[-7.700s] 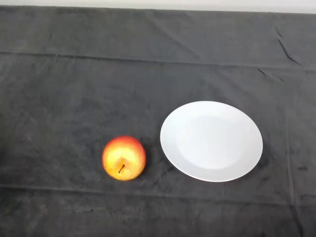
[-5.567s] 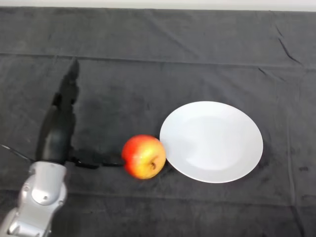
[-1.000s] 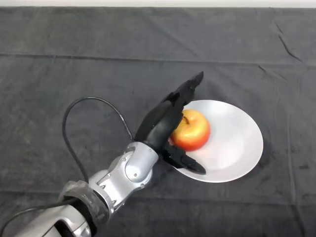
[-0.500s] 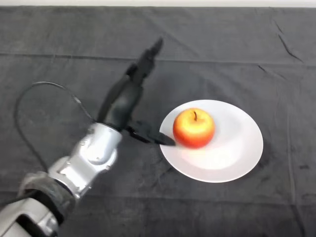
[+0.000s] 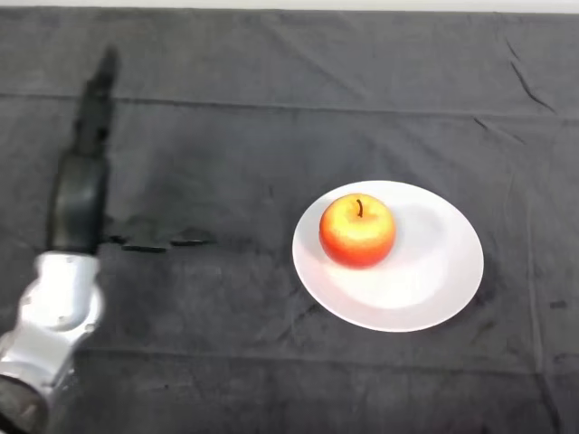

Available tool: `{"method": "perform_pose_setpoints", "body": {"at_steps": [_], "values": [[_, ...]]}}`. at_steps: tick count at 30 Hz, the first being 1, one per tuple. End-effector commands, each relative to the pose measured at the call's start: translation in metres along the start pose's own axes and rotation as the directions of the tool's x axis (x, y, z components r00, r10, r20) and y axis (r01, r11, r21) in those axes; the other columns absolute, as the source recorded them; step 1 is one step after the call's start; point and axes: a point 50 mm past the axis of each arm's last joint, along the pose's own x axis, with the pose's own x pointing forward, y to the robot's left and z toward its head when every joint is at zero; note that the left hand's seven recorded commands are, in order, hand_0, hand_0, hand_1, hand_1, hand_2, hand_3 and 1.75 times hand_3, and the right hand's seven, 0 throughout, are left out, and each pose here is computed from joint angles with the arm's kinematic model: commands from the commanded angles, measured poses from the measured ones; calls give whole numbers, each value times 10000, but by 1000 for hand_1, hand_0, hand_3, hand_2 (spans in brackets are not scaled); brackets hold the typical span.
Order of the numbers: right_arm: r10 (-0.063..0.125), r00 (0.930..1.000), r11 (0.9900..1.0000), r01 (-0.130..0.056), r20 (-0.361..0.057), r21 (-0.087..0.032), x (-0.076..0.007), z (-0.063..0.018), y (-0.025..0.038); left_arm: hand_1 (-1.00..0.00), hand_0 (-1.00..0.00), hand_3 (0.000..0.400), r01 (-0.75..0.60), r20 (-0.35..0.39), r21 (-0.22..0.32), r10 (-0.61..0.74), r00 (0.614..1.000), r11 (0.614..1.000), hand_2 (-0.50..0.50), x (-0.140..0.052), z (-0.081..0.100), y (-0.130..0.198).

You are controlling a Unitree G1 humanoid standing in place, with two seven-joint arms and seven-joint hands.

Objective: Move the apple to the plate

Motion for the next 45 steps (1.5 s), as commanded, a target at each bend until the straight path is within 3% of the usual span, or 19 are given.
{"method": "perform_pose_setpoints", "body": {"at_steps": [1, 11, 22, 31, 45], "values": [[252, 9992, 9993, -260, 304, 258, 34, 46, 72, 0, 0, 0, -917, -56, 505, 921, 9957, 9945, 0, -53, -60, 348], [250, 9992, 9993, -258, 305, 262, 34, 46, 72, 0, 0, 0, -3319, -10, 996, 3337, 9427, 9380, 0, -189, -84, 1097], [248, 9992, 9993, -256, 310, 272, 34, 46, 72, 0, 0, 0, -5563, 210, 1446, 5595, 8286, 8183, 0, -432, -57, 1734], [246, 9992, 9993, -255, 315, 283, 35, 46, 71, 0, 0, 0, -6540, 429, 1389, 6553, 7542, 7436, 0, -459, -57, 1816], [247, 9992, 9992, -257, 323, 299, 35, 46, 71, 0, 0, 0, -6785, 471, 1249, 6788, 7328, 7239, 0, -469, -80, 1796]]}}
